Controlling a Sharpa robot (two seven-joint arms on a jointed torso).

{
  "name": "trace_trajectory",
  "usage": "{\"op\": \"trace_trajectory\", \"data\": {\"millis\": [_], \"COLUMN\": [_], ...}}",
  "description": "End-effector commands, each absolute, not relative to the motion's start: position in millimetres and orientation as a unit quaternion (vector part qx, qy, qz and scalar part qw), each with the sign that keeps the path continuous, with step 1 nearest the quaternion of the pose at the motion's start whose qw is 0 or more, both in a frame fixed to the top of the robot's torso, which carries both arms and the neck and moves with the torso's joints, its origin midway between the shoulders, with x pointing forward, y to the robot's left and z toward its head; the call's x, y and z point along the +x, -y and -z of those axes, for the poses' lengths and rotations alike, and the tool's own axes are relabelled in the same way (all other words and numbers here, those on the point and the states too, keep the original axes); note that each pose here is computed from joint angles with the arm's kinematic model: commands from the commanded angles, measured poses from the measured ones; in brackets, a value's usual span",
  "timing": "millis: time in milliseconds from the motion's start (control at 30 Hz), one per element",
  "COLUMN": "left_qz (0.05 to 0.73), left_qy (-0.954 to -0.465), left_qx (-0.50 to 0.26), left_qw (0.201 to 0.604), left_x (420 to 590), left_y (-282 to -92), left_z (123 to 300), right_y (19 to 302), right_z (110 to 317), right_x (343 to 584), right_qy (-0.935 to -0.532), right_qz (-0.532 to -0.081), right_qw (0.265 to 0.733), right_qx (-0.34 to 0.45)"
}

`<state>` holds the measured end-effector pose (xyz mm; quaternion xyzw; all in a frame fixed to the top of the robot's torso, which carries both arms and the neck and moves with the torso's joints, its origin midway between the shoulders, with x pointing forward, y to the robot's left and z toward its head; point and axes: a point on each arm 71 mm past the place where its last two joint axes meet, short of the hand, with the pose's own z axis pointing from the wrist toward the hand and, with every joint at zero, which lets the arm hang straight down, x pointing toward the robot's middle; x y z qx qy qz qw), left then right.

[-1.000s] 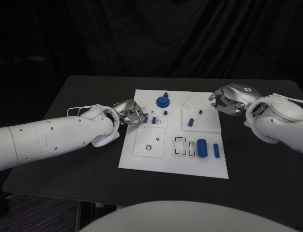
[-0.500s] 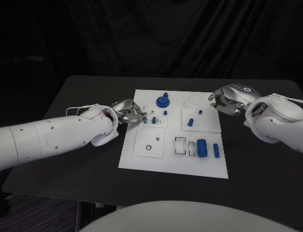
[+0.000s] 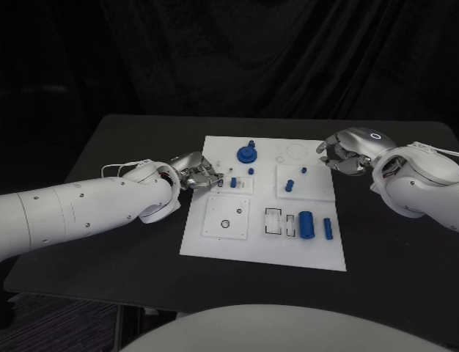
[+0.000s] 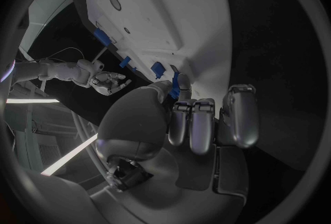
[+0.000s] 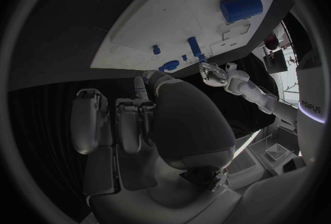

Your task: Assemble the parts on the task board

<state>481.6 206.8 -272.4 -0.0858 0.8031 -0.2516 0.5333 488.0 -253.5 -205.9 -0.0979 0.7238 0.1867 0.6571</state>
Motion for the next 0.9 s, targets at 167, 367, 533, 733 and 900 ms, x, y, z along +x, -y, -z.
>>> {"op": "trace_trajectory", "data": {"millis": [167, 367, 533, 733, 900], "left_qz": [0.257, 0.258, 0.261, 0.262, 0.262], "left_qy": [-0.801, -0.801, -0.8, -0.8, -0.8], "left_qx": [-0.085, -0.085, -0.084, -0.083, -0.083], "left_qw": [0.533, 0.533, 0.533, 0.533, 0.533], "left_x": [480.3, 479.5, 479.1, 478.6, 478.3], "left_y": [-204.6, -204.6, -204.5, -205.0, -205.7], "left_z": [272.6, 272.8, 272.6, 272.5, 272.6], "right_y": [254.5, 254.5, 254.5, 254.9, 255.1], "right_z": [208.1, 208.5, 208.7, 208.8, 208.8], "right_x": [487.6, 487.6, 487.5, 487.5, 487.5], "right_qy": [-0.727, -0.728, -0.728, -0.728, -0.728], "right_qz": [-0.181, -0.181, -0.181, -0.18, -0.18], "right_qw": [0.655, 0.655, 0.655, 0.655, 0.655], "right_qx": [-0.095, -0.095, -0.095, -0.095, -0.094]}}
